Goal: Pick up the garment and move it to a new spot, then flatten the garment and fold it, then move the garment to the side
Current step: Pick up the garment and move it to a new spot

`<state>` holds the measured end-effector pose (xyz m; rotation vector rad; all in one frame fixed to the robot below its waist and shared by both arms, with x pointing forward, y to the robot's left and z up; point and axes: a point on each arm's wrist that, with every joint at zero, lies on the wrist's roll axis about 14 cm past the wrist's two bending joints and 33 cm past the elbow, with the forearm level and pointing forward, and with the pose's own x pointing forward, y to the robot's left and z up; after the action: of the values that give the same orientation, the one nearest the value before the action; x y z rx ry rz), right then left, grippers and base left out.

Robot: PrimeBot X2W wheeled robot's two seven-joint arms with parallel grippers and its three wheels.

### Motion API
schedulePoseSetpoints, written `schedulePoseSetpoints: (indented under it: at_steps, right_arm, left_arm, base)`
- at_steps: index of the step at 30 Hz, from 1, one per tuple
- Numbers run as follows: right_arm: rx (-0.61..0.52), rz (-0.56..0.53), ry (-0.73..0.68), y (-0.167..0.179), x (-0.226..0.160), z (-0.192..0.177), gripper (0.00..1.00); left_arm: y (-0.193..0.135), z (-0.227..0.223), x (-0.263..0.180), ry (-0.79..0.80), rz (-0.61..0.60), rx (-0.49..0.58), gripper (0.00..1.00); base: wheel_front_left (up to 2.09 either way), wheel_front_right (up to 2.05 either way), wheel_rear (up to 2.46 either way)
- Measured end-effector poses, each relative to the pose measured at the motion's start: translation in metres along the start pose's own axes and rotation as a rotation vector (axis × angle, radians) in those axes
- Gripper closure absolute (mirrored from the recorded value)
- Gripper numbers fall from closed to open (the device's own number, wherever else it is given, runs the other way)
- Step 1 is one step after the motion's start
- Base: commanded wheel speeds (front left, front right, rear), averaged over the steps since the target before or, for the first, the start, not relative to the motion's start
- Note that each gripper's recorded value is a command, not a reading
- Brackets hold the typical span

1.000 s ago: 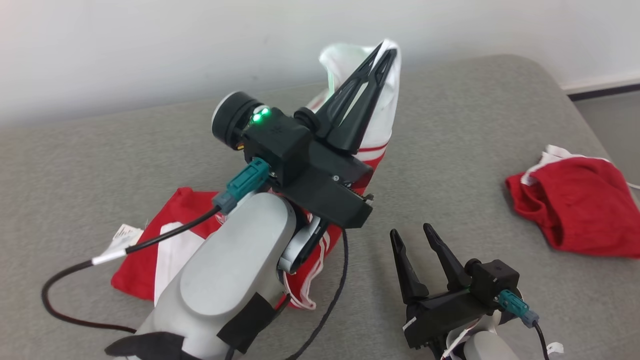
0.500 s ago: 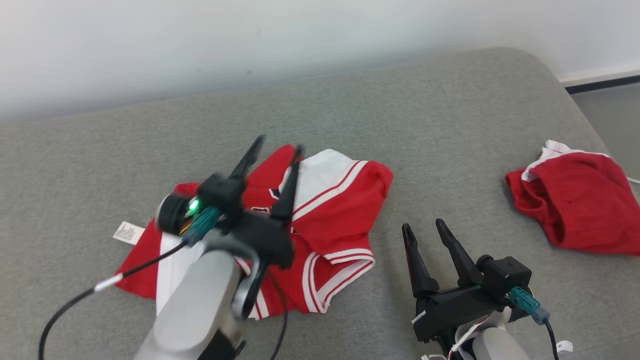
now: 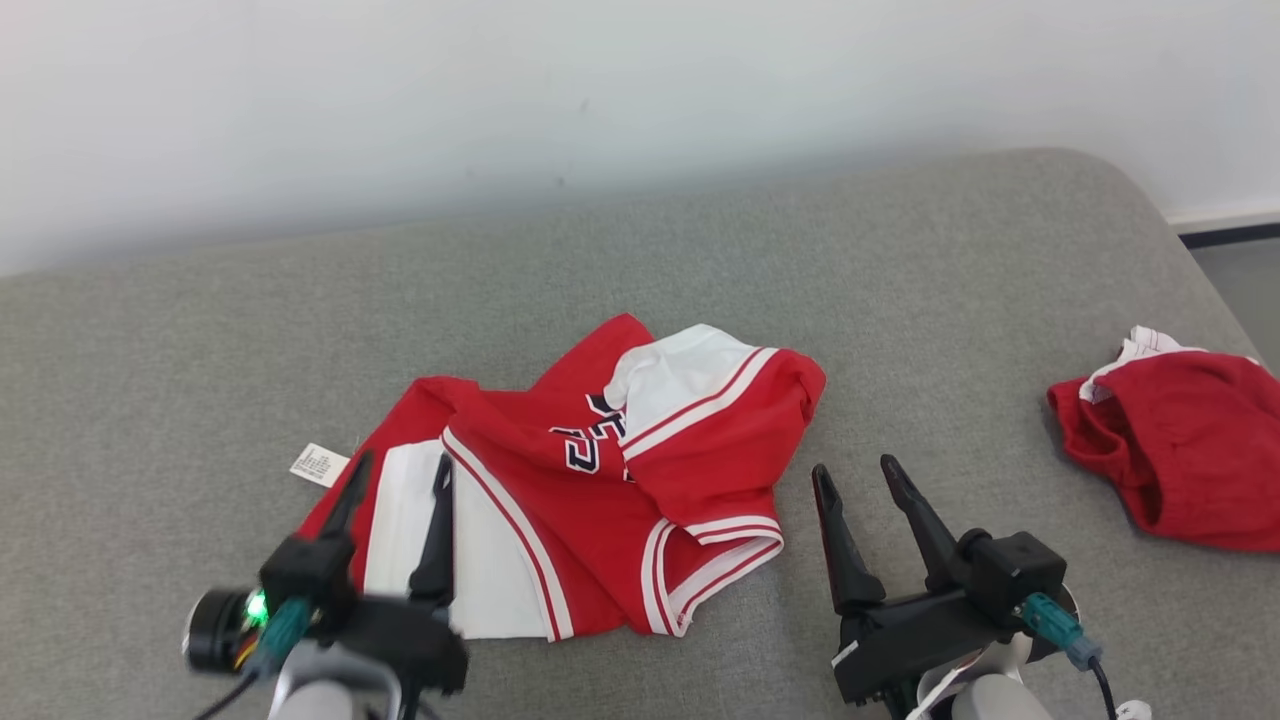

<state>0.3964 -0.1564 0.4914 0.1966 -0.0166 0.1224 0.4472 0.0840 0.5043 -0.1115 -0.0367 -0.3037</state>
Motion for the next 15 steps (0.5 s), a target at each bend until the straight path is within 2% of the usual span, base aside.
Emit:
schedulePoseSetpoints:
  at_steps: [15]
  right_arm:
    - [-0.030,0.036,-0.007,0.013,-0.015,0.002,0.00]
  left_arm:
    - [0.067,-0.011,-0.085,0.024,0.263,0.023,0.00]
  base:
    - [0.00,0.00,0.00]
